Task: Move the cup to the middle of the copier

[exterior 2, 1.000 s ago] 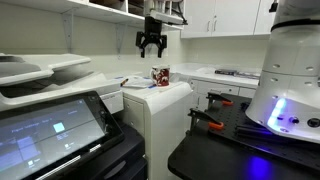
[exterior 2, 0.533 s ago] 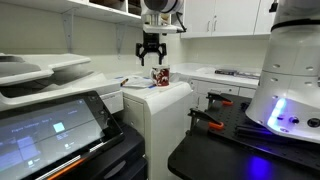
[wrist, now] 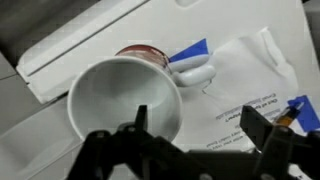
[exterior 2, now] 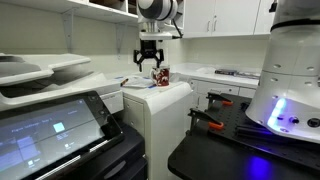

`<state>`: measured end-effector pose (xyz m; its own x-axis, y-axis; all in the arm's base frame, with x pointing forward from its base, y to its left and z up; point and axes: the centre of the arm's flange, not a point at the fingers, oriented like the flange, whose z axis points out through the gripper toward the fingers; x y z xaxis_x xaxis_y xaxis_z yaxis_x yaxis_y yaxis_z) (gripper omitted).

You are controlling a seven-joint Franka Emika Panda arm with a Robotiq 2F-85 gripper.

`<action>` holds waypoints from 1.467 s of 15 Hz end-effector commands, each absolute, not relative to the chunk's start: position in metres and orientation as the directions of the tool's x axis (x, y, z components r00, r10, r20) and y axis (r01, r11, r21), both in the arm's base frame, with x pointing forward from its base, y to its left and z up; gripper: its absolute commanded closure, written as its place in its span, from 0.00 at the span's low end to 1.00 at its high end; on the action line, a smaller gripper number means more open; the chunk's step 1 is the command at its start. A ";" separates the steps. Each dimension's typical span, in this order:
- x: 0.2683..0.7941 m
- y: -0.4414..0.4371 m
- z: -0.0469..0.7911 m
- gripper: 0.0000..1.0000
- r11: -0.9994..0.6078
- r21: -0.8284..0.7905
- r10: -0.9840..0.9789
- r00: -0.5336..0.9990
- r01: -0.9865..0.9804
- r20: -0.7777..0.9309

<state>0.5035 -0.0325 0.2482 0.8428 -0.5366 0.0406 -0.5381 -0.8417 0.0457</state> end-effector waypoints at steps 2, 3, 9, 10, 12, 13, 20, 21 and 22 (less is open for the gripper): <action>0.511 -0.029 0.240 0.34 -0.825 0.057 -0.561 0.827 -0.563 0.046; 0.511 -0.029 0.240 0.44 -0.825 0.060 -0.560 0.827 -0.562 0.044; 0.509 -0.034 0.244 0.88 -0.822 0.066 -0.564 0.824 -0.566 0.049; 0.510 -0.033 0.245 0.97 -0.822 0.065 -0.563 0.825 -0.566 0.051; 0.515 -0.034 0.250 1.00 -0.821 0.056 -0.565 0.823 -0.568 0.063; 0.519 -0.034 0.254 1.00 -0.821 0.050 -0.565 0.822 -0.569 0.071; 0.571 -0.028 0.280 0.98 -0.836 0.052 -0.540 0.836 -0.546 0.096; 0.582 -0.027 0.277 0.98 -0.836 0.052 -0.539 0.836 -0.546 0.105; 0.591 -0.027 0.273 0.98 -0.837 0.048 -0.539 0.836 -0.546 0.108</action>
<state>0.5614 -0.0284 0.2795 0.8405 -0.5298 0.1129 -0.5357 -0.8439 0.0283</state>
